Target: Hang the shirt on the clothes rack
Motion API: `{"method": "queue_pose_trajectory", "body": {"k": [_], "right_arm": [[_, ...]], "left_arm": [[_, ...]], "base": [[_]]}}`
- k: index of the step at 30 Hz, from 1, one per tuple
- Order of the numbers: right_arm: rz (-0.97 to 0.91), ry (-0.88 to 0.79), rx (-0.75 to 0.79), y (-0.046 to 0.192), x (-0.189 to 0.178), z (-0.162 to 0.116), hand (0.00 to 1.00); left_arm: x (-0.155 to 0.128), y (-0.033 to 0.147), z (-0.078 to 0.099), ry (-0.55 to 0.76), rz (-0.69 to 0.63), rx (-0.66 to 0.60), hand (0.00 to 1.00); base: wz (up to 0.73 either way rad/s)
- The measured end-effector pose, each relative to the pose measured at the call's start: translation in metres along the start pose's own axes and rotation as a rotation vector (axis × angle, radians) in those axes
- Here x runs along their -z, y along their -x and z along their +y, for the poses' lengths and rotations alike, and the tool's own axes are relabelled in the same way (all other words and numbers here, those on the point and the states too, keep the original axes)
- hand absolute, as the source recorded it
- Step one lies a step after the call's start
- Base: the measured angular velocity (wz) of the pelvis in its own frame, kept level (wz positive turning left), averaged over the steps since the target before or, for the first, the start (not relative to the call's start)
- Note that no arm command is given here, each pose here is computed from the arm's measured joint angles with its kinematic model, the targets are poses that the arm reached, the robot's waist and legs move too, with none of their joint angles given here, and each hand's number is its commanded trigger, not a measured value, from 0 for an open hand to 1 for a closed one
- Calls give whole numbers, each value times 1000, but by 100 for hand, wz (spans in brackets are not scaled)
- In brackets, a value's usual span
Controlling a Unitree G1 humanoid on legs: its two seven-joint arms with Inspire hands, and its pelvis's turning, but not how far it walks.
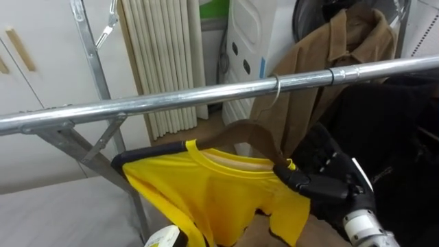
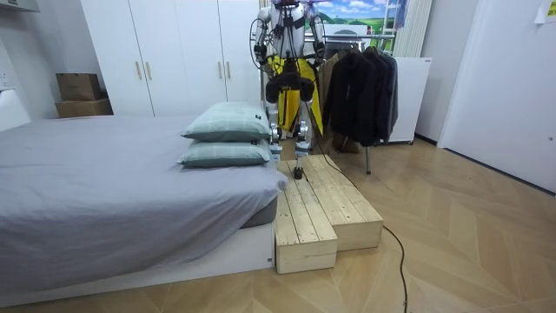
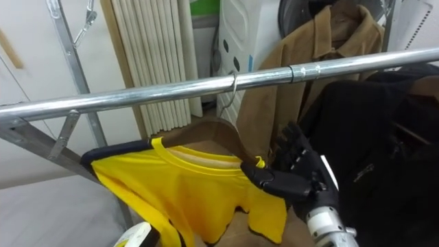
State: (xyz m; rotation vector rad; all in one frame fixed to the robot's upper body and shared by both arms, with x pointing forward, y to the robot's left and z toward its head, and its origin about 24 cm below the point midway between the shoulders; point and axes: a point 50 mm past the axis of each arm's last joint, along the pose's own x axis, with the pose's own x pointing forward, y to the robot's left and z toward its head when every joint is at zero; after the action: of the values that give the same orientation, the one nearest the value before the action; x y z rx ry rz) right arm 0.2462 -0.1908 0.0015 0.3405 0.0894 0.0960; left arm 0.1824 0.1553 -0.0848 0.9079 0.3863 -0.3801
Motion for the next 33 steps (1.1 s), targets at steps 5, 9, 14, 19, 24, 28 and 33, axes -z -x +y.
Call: {"method": "queue_pose_trajectory", "body": {"k": [5,9,14,19,24,28,33], "right_arm": [[21,146,-18,5,3,0,0],[24,252,11,8,4,-1,0],[16,336,14,20,10,-4,0],[6,361,39,30,18,-12,0],[11,391,82,40,30,-24,0],[10,360,112,47,37,-31,0],[-9,333,190,60,40,-46,0]], "left_arm": [[5,3,1,97,3,-13,0],[4,5,-2,122,-31,-18,0],[12,9,-7,138,-6,-8,0],[14,11,-7,196,-19,-27,0],[31,17,-16,251,41,-9,0],[44,23,-23,312,93,4,0],[69,34,-29,389,219,-22,0]], "base": [[0],[0],[1],[5],[12],[7],[5]]}}
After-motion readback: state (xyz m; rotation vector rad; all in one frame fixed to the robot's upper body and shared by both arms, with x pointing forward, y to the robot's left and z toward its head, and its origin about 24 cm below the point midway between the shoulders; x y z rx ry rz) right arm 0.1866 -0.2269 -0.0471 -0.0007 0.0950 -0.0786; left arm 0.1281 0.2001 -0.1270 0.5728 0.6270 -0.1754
